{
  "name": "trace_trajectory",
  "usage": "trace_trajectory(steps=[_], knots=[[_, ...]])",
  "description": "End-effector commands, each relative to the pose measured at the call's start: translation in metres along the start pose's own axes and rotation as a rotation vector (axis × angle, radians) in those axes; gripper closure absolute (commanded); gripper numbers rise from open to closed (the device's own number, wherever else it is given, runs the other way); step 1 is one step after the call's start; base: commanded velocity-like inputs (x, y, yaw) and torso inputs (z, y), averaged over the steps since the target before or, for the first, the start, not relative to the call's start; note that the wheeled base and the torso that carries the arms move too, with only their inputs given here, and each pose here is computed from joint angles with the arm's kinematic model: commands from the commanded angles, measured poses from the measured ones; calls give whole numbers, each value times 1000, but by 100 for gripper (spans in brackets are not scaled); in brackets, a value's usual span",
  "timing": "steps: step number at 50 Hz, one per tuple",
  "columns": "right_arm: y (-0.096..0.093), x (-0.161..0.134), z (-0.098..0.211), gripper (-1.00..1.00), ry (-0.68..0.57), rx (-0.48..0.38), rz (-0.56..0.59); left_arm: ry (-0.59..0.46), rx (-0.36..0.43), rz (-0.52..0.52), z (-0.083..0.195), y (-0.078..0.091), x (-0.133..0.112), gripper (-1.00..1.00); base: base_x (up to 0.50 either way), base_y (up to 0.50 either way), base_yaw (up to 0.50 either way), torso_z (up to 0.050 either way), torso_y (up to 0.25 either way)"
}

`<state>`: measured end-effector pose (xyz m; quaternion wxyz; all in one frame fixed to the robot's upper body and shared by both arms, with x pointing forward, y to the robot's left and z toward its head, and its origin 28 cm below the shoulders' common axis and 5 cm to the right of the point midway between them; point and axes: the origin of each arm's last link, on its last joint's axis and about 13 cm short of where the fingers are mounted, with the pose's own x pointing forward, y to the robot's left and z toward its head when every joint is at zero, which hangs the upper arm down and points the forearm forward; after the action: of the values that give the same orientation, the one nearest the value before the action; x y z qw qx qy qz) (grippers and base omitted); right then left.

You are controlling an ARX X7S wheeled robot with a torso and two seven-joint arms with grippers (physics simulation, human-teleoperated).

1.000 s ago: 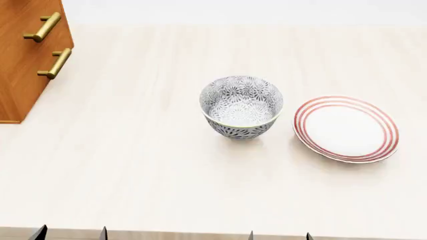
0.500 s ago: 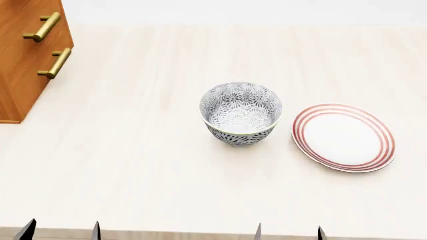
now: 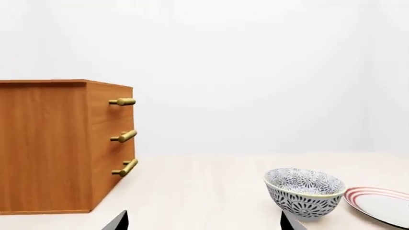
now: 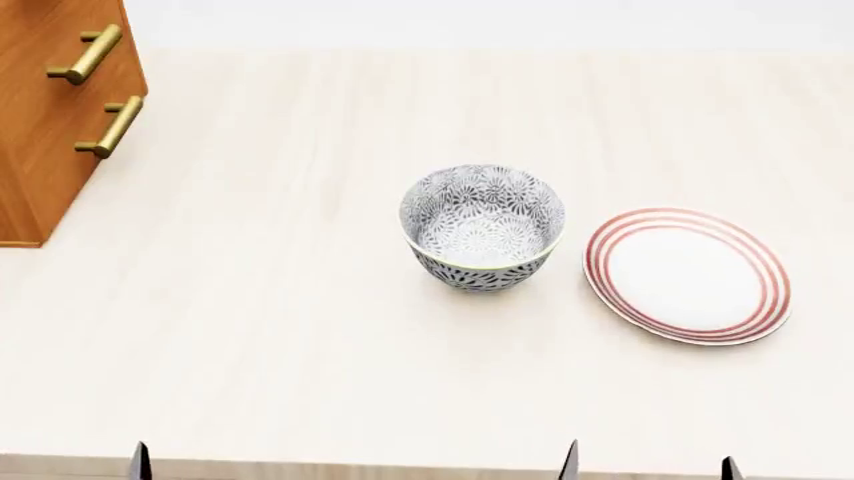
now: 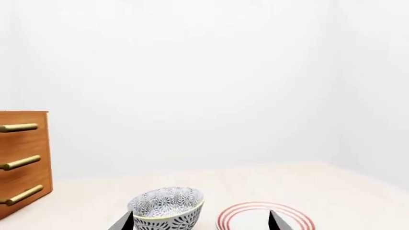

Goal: Put the bowl on top of the cabinet.

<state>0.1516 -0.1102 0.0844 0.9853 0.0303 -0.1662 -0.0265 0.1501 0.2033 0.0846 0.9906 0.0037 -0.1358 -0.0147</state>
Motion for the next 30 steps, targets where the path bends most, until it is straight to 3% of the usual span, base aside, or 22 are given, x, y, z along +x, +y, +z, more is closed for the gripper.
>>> trace_trajectory(steps=[1, 17, 30], knots=[[0, -7, 11, -100, -47, 9, 4, -50, -4, 5, 13, 0, -8, -100, 0, 0, 0, 0, 0], [1, -6, 9, -100, -70, -28, -30, -47, -9, 0, 12, 0, -8, -100, 0, 32, 0, 0, 0], [0, -5, 9, -100, -65, -16, -37, -50, -9, 0, 13, 0, -9, -100, 0, 500, 0, 0, 0]])
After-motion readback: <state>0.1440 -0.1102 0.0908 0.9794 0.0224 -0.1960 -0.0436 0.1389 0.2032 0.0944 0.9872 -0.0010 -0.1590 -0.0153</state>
